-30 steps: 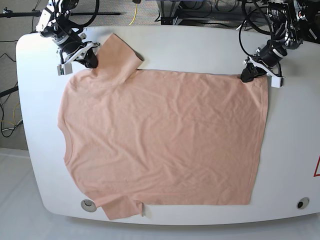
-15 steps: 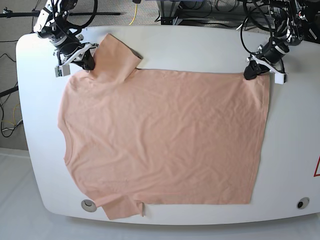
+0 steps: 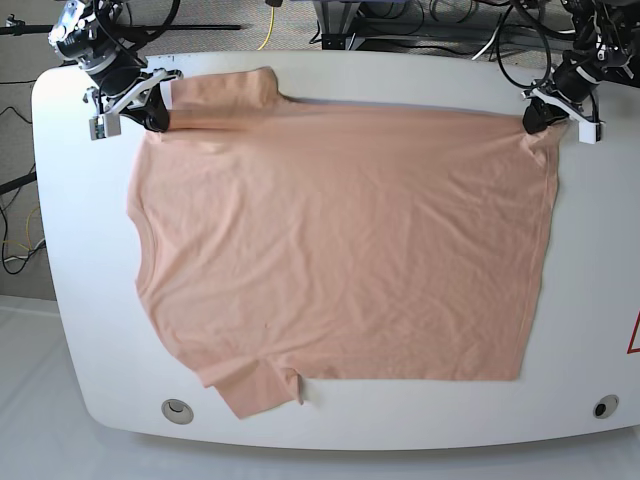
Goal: Fold the T-shirt properly
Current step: 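Pull the grasped shoulder corner with the left gripper away from the right gripper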
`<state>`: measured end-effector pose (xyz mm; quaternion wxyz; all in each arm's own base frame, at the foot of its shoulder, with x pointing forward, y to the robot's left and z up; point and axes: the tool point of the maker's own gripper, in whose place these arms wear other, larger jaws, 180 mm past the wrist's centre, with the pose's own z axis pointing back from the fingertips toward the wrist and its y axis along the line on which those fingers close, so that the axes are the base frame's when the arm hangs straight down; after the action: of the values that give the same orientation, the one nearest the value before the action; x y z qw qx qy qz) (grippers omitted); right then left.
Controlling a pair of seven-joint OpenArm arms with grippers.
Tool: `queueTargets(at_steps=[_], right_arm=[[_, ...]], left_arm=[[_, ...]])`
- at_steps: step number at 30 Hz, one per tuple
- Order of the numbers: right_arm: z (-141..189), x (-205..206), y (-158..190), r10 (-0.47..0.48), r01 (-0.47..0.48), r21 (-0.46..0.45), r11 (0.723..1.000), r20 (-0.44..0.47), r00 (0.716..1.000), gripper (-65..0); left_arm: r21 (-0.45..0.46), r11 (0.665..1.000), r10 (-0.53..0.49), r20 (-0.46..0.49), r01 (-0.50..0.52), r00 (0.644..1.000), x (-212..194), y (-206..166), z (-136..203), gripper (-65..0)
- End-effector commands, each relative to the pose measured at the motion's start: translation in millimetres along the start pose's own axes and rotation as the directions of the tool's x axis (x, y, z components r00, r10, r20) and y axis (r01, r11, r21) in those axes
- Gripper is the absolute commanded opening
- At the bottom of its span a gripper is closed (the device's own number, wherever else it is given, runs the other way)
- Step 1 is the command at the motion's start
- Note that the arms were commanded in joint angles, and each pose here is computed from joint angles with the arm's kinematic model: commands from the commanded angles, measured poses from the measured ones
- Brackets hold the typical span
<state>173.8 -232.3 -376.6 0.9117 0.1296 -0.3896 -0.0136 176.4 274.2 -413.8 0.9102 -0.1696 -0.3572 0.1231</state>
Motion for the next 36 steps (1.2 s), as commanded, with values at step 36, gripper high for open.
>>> queueTargets(at_steps=[36], right_arm=[[-1, 39, -4, 0.049, -0.048, -0.007, 0.999, 0.098, 0.994, -65.0]], left_arm=[[-0.052, 0.993, -0.099, 0.134, 0.107, 0.986, 57, -32, 2, -65.0]])
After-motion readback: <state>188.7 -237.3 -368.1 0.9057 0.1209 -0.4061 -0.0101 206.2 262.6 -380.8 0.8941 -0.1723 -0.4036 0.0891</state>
